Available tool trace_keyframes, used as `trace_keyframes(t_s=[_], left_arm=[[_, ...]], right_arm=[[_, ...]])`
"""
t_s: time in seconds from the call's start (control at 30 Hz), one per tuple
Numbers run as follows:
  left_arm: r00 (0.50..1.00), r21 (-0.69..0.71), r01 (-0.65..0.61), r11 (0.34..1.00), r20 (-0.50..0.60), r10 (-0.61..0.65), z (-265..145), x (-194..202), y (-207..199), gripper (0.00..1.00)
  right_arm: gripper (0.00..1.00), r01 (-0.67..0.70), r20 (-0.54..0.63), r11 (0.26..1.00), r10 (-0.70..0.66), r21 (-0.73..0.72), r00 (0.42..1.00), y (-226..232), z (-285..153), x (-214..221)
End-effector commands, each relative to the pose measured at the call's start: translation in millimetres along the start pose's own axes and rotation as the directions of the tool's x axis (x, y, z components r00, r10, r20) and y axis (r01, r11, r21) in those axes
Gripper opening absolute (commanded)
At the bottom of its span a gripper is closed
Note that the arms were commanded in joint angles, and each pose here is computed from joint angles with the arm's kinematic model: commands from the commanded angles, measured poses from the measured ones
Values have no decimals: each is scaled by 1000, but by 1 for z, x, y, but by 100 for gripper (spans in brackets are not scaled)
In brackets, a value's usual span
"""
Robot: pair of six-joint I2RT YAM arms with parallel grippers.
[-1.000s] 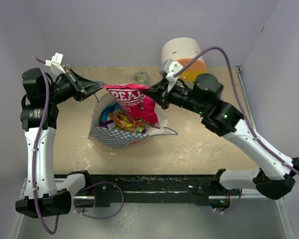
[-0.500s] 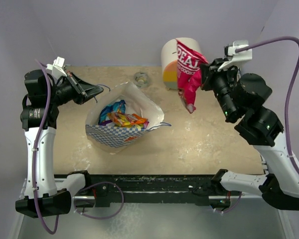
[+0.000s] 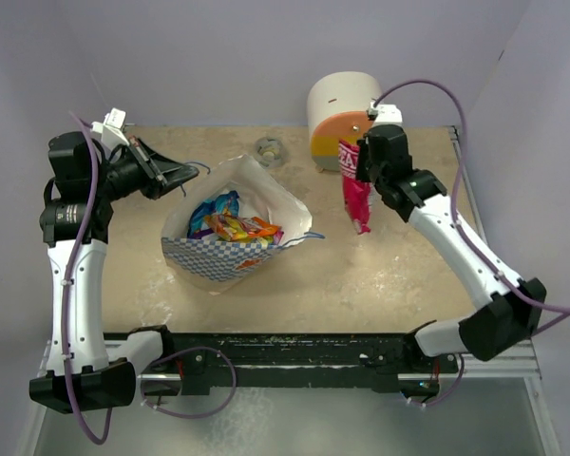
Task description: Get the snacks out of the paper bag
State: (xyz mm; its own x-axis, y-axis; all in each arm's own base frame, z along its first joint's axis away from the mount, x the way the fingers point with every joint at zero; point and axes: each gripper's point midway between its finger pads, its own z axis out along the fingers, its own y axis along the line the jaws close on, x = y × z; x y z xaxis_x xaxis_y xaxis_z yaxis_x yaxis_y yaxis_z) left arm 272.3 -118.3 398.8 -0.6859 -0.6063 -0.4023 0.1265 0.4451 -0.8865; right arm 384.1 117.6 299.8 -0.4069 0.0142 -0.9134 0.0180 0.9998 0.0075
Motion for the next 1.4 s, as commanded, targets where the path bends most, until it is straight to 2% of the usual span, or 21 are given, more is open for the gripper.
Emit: trace_keyframes(t_s=[0.0,0.13,0.3,0.37,0.43,0.47,0.63,0.8,0.97,1.1,1.17,1.27,1.37], left_arm=[[998,89,-57,994,-18,59,-10,3,-31,0],[998,91,-65,994,-18,67,-7,-1,-32,0],[997,93,-73,993,-19,75,-5,-4,-33,0],[997,93,-70,993,-21,72,-5,-4,-32,0],[997,95,-73,993,-23,76,-5,-4,-32,0],[997,98,-77,992,-24,80,-5,-3,-33,0],[993,111,-112,987,-20,115,-8,-1,-36,0],[982,145,-185,972,2,187,-12,-4,-48,0],[974,157,-227,961,20,226,-17,-3,-53,0],[975,157,-222,962,14,223,-17,1,-50,0],[975,156,-219,963,11,220,-17,2,-49,0],[975,167,-222,961,12,223,-19,3,-53,0],[973,189,-226,956,1,230,-20,5,-58,0]], right_arm=[[0,-175,110,948,210,-267,971,50,7,-47],[0,-279,75,914,313,-295,947,28,31,-34],[0,-389,-28,906,390,-166,920,-56,74,43],[7,-414,-60,904,409,-104,910,-89,80,81],[19,-431,-57,902,429,-29,902,-122,76,106],[21,-429,-62,903,430,17,901,-136,72,117],[42,-319,-113,913,356,255,928,-181,45,145],[60,-284,-172,927,330,245,928,-176,28,135],[66,-285,-205,948,311,144,928,-144,15,118],[73,-239,-108,971,240,23,965,-106,10,59],[76,-245,-84,966,238,-89,968,-78,20,43],[77,-310,-177,923,274,-228,945,-42,46,54],[78,-364,-301,892,281,-268,911,-21,77,89]])
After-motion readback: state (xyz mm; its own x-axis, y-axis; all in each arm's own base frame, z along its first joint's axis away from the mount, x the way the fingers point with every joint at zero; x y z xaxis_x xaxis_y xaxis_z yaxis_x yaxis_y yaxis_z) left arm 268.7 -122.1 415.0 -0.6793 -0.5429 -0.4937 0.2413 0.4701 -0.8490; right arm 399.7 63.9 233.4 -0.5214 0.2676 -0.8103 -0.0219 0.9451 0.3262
